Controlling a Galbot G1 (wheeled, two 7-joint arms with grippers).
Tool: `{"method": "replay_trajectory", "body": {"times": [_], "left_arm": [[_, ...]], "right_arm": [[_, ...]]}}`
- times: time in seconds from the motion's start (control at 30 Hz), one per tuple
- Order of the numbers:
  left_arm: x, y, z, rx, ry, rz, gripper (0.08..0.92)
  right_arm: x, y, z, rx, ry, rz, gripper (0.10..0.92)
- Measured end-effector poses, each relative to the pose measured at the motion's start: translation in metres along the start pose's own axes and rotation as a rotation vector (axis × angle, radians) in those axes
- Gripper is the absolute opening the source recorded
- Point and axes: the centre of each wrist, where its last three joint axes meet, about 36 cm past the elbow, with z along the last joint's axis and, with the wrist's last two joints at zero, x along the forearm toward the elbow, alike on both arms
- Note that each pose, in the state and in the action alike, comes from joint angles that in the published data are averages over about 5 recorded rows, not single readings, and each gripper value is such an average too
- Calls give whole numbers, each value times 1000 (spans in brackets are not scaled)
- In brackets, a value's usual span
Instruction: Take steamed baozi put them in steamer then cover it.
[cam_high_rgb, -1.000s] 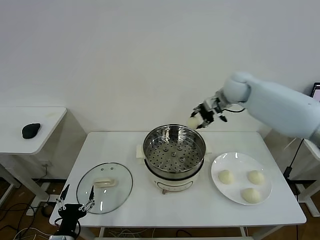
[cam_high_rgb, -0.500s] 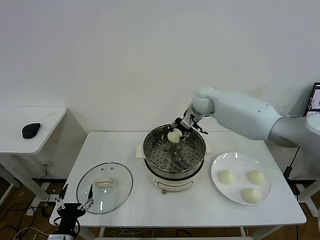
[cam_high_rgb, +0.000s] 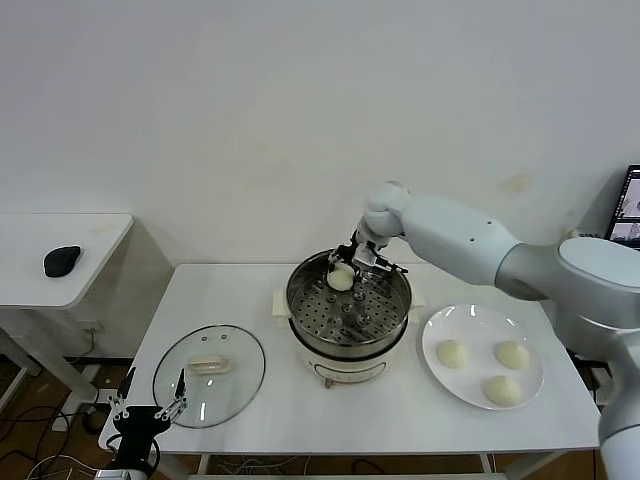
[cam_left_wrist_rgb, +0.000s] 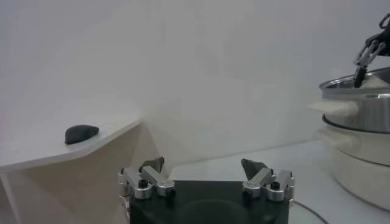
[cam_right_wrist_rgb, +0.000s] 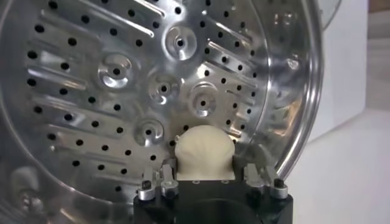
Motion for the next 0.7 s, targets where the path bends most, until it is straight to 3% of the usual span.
{"method": "replay_trajectory", "body": {"times": [0.2,0.37,0.7], "left_arm": [[-1,1,-4,-3,-8,2,823],[-3,2,-6,-6,-13,4,823],[-7,4,-10,-17,-26,19,823]], "right_arm": [[26,-3,2,-51,14,3,822],[67,8,-3,-234,37,27,823],[137,96,-18,-712,111,40,823]]}}
